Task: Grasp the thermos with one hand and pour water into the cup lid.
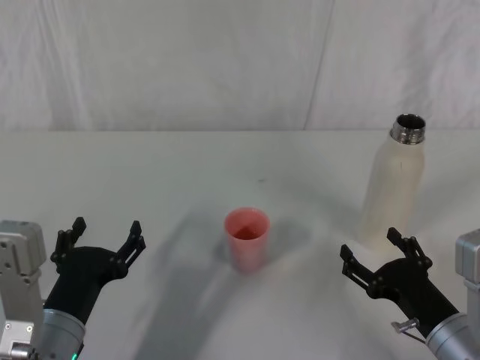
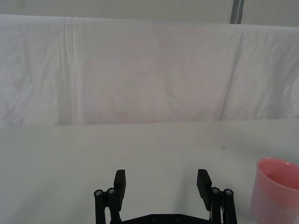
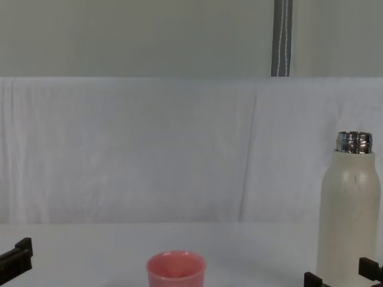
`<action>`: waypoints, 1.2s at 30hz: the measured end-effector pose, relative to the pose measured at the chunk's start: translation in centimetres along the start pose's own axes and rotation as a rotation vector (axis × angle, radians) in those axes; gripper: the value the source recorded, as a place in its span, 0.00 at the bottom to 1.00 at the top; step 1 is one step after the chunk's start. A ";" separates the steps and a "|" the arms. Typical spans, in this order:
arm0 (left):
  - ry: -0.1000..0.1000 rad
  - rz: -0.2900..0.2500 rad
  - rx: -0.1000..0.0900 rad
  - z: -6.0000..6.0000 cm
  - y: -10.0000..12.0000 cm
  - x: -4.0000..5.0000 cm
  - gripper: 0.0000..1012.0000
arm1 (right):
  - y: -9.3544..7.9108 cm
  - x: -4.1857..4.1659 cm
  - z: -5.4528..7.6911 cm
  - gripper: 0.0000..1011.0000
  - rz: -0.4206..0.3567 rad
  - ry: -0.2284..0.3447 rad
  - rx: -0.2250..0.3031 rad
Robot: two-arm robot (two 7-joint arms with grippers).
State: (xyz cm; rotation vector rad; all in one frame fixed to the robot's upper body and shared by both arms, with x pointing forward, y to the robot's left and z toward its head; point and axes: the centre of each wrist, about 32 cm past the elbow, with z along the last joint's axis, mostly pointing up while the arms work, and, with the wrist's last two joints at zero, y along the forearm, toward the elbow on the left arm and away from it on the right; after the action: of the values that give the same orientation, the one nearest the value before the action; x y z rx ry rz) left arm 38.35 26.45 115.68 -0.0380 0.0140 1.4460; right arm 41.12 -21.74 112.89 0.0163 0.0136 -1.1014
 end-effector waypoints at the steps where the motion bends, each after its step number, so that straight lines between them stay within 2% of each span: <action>1: 0.000 0.000 0.000 0.0 0.0 0.00 0.99 | 0.0 0.01 0.0 0.99 0.000 0.000 0.000; 36: 0.000 0.000 0.000 0.0 0.0 0.00 0.99 | 0.0 0.08 0.0 0.99 -0.002 0.000 0.000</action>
State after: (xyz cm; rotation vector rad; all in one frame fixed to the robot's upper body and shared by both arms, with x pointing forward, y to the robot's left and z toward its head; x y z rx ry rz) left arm 38.35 26.45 115.68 -0.0380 0.0140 1.4460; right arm 41.11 -21.83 112.92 0.0158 0.0137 -1.1032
